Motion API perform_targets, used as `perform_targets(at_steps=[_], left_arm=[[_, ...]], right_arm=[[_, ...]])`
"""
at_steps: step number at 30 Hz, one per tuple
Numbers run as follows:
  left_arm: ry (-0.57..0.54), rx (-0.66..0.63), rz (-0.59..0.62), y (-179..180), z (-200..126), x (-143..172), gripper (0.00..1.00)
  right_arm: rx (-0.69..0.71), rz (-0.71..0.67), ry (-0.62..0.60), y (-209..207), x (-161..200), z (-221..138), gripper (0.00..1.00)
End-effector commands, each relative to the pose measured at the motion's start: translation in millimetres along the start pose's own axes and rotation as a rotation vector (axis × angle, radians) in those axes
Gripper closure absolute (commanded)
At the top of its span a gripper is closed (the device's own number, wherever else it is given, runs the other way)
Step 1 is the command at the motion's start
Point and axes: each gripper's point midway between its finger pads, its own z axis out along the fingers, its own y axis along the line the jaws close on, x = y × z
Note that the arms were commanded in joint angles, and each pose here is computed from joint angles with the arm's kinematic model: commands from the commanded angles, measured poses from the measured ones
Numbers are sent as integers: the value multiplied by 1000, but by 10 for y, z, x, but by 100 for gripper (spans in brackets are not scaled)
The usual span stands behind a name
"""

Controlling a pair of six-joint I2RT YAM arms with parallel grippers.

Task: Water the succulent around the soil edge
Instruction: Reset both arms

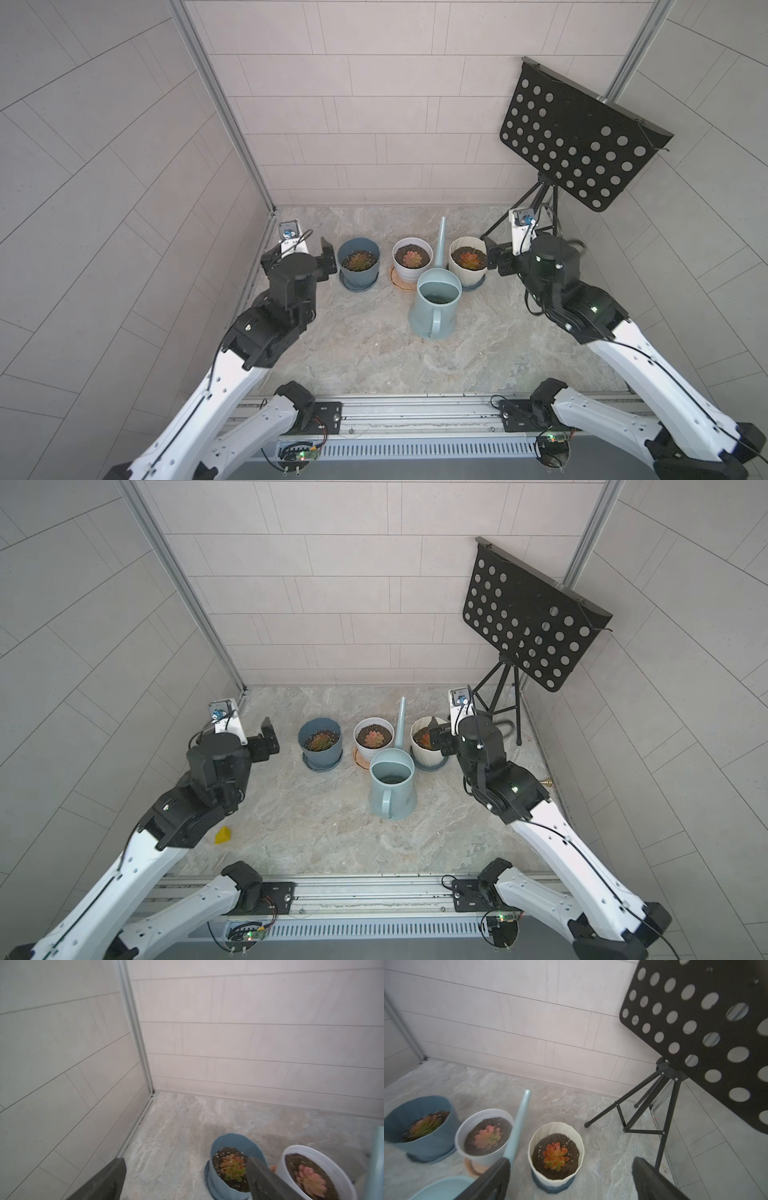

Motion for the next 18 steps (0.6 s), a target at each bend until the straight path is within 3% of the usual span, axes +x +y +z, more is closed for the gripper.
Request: perform_targets(at_steps=[1,5,7,10,15,18], left_arm=[[172,63,52,-23,412,566,7],[94,-118,121,302,640,841,8],[60,-156,66,427,700,918,8],[82,-222,41,600,787,1057,0],[129,-284,23,681,851,1209,0],[113,-329,24,760,822,1222,0]], right_arm=[[97,80,-116,-392,134,92,1],[377,-41,-85,-928,801,223,0],[413,-36,-68,-971,1131,281,0],[418,24,-45,-946,1484,429,0],[469,-1,38,-925,1881,834,0],[501,-31,14,-896,2025,1030,0]])
